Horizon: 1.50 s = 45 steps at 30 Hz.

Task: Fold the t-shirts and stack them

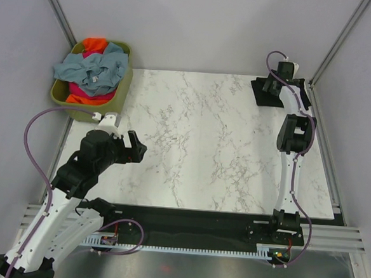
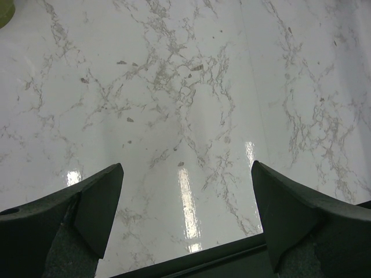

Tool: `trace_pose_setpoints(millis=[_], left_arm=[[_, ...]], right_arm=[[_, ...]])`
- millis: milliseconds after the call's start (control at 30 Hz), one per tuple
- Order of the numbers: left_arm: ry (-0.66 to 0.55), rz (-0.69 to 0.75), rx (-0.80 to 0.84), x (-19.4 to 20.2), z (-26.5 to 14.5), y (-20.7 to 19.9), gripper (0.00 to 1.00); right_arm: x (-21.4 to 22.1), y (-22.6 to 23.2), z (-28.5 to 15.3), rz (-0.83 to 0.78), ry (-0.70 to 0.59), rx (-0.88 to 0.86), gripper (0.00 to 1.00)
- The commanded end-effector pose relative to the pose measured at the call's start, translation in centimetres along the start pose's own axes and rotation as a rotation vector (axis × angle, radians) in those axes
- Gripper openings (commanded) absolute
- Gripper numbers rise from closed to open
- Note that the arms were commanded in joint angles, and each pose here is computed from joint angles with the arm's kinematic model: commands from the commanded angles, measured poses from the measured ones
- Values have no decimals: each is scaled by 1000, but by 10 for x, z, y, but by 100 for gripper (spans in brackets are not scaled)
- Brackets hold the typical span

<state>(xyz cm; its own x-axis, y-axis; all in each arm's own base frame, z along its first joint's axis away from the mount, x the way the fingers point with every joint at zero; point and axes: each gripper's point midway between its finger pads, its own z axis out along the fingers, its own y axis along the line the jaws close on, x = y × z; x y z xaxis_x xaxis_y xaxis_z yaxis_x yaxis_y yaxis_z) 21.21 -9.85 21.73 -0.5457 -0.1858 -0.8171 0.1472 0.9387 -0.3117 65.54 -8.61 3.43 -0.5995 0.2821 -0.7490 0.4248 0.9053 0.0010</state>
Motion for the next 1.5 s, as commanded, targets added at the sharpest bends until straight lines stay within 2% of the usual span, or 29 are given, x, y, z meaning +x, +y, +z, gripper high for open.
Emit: trace_pose_setpoints(millis=[0, 167, 333, 467, 567, 633, 667, 700, 833, 967, 1033, 1133, 1167, 1367, 1467], left_arm=[[-25, 36, 22, -6, 3, -3, 99], [-26, 35, 21, -7, 3, -3, 99], [-24, 36, 22, -6, 3, -3, 99], [-24, 35, 22, -6, 3, -3, 99], [-25, 34, 23, -6, 3, -3, 99], [-28, 34, 24, -7, 2, -3, 99], [-30, 34, 26, -7, 2, -3, 99], [-34, 35, 29, -8, 1, -4, 99], [-51, 36, 40, -10, -3, -5, 100], [-67, 37, 51, -12, -6, -6, 100], [-83, 36, 52, -15, -9, -6, 100], [-102, 34, 60, -17, -13, -7, 100], [-106, 35, 65, -18, -14, -8, 100], [-108, 40, 85, -18, -15, -11, 100], [-118, 42, 97, -19, -18, -13, 99]], right_arm=[[10, -31, 23, 25, 3, 87, 96], [-6, -34, 29, 56, -56, 84, 98], [-34, 1, 23, 26, -136, -124, 98], [-66, 27, -11, -35, -211, -276, 98], [-107, 35, -65, -68, -292, -331, 98], [-110, 32, -81, -73, -292, -327, 98], [-132, 25, -109, -62, -340, -314, 98], [-126, 23, -116, -63, -324, -310, 98], [-159, -9, -187, 33, -402, -228, 98], [-175, -22, -285, 165, -472, -292, 98], [-167, -22, -312, 201, -471, -334, 98], [-128, -25, -349, 254, -437, -395, 98], [-97, -30, -357, 263, -409, -401, 98], [25, -39, -385, 215, -279, -486, 98], [61, -44, -396, 184, -239, -515, 98]])
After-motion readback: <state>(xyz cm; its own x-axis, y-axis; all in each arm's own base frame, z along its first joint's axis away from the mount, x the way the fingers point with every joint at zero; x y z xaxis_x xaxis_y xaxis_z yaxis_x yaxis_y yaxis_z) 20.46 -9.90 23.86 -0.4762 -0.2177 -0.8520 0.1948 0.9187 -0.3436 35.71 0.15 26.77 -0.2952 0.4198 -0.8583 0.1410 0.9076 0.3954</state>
